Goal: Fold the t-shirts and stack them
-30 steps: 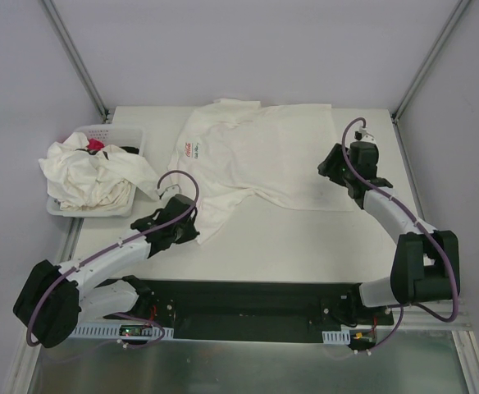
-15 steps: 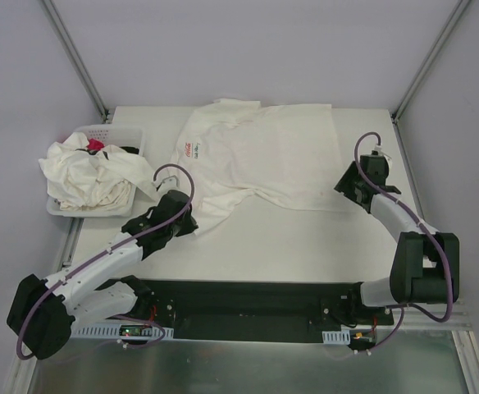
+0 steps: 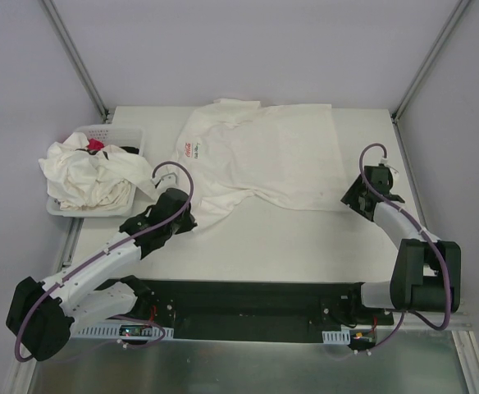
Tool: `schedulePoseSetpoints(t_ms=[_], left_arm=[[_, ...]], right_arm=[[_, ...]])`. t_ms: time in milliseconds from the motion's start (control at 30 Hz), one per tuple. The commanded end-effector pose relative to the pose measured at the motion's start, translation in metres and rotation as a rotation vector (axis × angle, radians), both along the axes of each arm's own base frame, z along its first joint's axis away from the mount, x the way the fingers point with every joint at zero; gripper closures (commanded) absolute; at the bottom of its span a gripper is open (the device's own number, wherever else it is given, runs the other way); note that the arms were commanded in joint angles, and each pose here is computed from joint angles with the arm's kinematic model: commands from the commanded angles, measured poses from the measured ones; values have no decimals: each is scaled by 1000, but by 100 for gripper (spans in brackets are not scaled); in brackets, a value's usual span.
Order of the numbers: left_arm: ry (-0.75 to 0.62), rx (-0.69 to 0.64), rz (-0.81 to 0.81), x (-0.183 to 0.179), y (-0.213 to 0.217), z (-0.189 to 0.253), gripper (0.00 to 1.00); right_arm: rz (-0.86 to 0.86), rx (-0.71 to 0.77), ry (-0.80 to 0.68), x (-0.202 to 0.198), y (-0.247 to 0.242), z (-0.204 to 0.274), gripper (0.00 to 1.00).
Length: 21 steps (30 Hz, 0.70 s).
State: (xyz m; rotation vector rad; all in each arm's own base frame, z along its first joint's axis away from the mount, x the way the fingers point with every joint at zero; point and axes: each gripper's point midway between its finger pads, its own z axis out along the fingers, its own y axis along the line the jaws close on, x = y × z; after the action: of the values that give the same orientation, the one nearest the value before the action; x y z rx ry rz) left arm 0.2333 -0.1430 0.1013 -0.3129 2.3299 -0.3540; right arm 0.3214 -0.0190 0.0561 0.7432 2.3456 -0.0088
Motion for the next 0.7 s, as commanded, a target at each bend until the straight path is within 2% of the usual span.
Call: schedulePoseSetpoints(t_ms=[0,333,667], left_arm=[[-34,21,-15,8,-4,15,100],[-26,29,-26,9,-5,16,100],[-29,33,-23,10,-4,19,100]], right_arm=[[-50,-24,-7,-8,-11,4,40],[-69,-4,-10,-8,-10,-6,42],[-75,14,-21,0,-8,-7,48]])
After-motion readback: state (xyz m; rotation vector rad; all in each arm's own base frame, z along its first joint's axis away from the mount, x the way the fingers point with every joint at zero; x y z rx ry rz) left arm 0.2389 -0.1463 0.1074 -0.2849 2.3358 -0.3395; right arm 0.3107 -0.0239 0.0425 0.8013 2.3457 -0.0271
